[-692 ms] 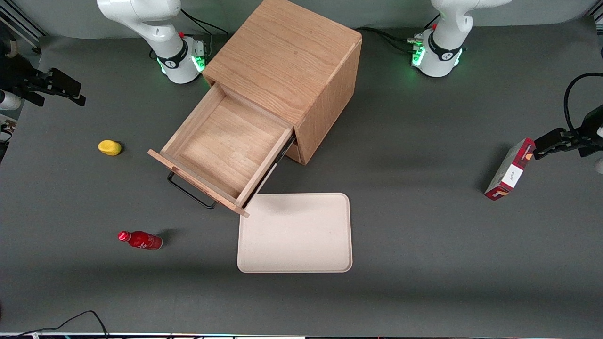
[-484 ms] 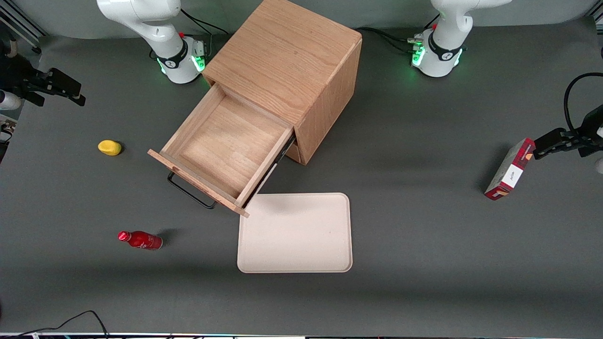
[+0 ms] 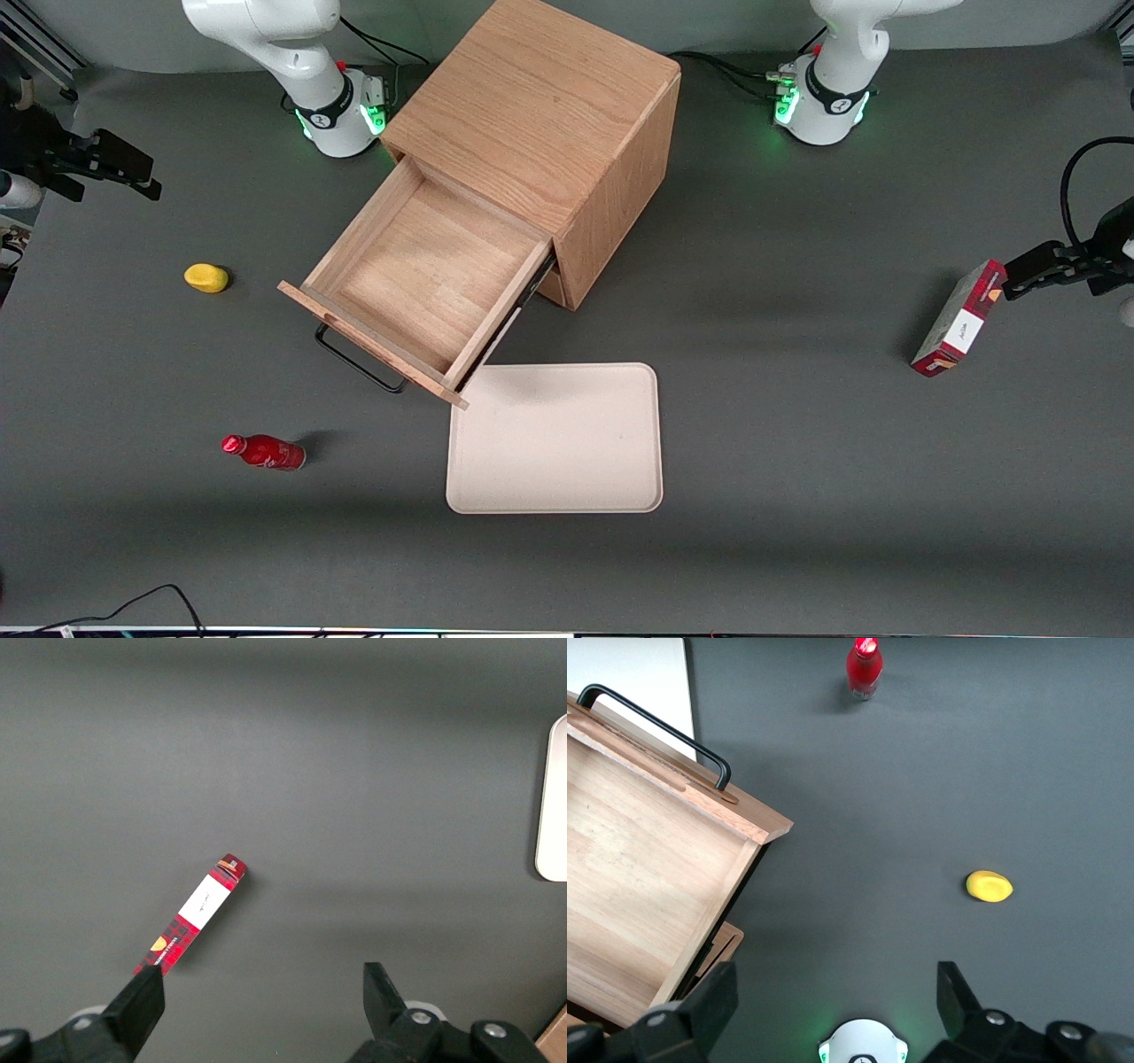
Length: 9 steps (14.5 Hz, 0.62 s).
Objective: Close top drawer
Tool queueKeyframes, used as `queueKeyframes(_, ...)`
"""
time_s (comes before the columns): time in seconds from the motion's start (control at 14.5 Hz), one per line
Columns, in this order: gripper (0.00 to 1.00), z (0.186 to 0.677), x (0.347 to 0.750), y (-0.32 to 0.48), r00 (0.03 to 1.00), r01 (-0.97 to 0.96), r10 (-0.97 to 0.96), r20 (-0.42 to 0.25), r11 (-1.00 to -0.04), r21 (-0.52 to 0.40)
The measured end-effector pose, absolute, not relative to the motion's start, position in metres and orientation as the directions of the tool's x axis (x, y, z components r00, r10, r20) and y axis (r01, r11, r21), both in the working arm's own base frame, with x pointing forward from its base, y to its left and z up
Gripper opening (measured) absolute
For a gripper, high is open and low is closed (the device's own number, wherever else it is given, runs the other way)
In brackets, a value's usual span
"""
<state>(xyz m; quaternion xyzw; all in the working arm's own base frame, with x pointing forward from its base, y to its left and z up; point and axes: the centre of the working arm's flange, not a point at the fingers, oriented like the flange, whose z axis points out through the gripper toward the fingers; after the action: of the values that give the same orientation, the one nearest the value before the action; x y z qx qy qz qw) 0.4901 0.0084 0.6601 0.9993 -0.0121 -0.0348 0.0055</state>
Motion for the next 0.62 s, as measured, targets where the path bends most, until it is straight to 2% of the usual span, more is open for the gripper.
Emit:
queueKeyframes(0.35, 1.0, 0.665, 0.494, 0.01, 0.998, -0.013, -0.014, -0.057, -1.0, 0.01)
queueKeyframes(0.62, 1.0, 0.672, 0.521, 0.023, 1.0, 0.01, 0.01, -0.03, -1.0, -0.005)
